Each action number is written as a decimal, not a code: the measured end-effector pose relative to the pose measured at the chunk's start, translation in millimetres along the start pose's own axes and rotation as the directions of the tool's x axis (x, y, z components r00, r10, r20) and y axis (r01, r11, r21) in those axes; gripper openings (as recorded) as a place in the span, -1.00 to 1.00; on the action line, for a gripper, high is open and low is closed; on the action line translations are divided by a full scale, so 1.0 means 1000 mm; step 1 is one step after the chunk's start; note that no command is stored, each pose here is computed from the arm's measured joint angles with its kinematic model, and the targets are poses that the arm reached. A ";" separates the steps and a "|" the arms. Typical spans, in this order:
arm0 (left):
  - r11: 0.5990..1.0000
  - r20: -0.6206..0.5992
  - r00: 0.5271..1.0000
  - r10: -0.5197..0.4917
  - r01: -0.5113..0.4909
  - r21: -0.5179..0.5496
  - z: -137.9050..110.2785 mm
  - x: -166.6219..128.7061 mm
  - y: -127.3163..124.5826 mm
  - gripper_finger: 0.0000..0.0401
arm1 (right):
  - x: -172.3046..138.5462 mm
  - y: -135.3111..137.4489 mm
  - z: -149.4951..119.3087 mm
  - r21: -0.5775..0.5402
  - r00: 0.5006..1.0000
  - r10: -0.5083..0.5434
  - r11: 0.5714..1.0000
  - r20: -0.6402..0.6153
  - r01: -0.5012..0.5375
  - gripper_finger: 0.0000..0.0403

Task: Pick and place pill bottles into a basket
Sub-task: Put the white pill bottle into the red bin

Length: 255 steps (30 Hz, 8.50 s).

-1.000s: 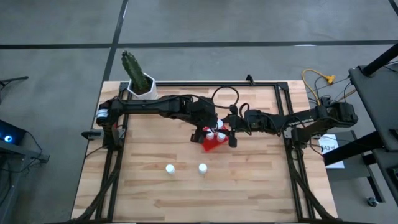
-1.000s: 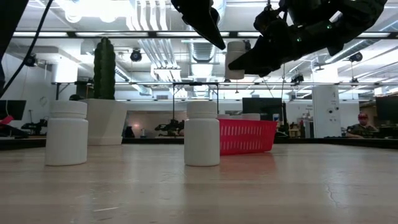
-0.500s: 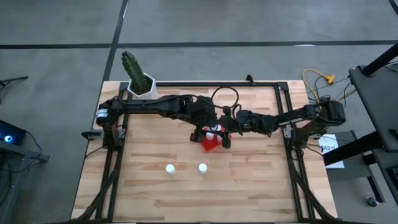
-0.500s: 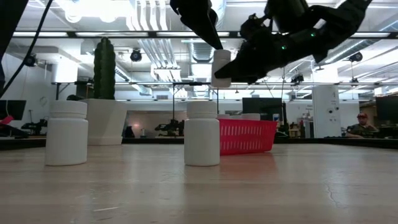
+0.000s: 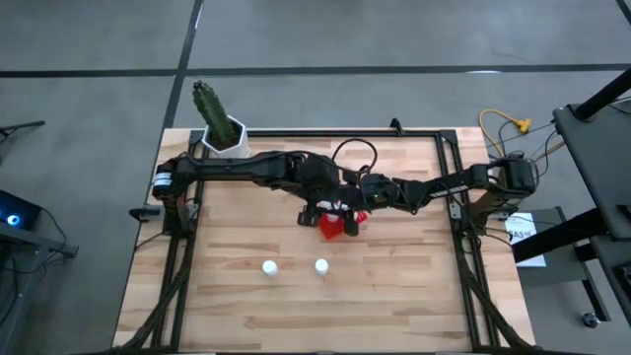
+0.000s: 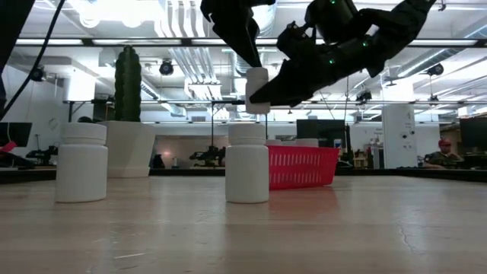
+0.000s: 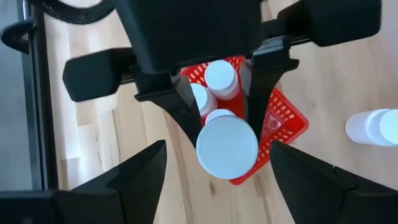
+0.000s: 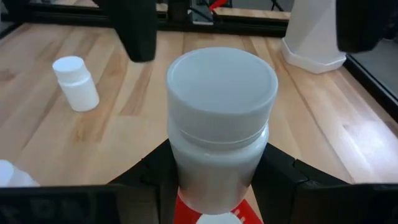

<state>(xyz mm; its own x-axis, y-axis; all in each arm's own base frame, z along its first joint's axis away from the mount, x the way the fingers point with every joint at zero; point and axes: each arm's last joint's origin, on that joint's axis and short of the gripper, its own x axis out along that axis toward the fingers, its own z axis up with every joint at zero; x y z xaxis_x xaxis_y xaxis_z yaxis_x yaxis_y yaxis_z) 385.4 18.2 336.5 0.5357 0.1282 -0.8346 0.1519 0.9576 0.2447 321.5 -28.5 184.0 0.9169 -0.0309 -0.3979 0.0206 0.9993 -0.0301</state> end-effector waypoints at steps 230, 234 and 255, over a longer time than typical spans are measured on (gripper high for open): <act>0.986 0.072 0.985 -0.155 0.159 -0.055 -0.054 0.069 0.005 0.15 | -0.103 -0.022 0.045 -0.153 0.961 -0.277 0.950 -0.012 0.272 0.09; 0.991 0.169 0.979 -0.116 0.125 -0.045 -0.055 0.042 0.007 0.15 | -0.103 -0.021 0.045 -0.155 0.961 -0.277 0.950 -0.017 0.271 0.09; 0.983 0.659 0.741 0.133 -0.016 -0.181 -0.166 -0.017 -0.033 0.15 | -0.099 -0.025 0.004 -0.087 0.946 -0.225 0.964 0.235 0.251 0.09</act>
<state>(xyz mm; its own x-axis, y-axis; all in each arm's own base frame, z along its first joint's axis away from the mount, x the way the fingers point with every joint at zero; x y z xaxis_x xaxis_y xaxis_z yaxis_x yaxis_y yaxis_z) 232.9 27.0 260.4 0.9641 0.0527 -0.2603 -0.0095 0.9863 0.1646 232.0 -50.3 227.4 0.9559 -0.2500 -0.1544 0.2158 0.9539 -0.2084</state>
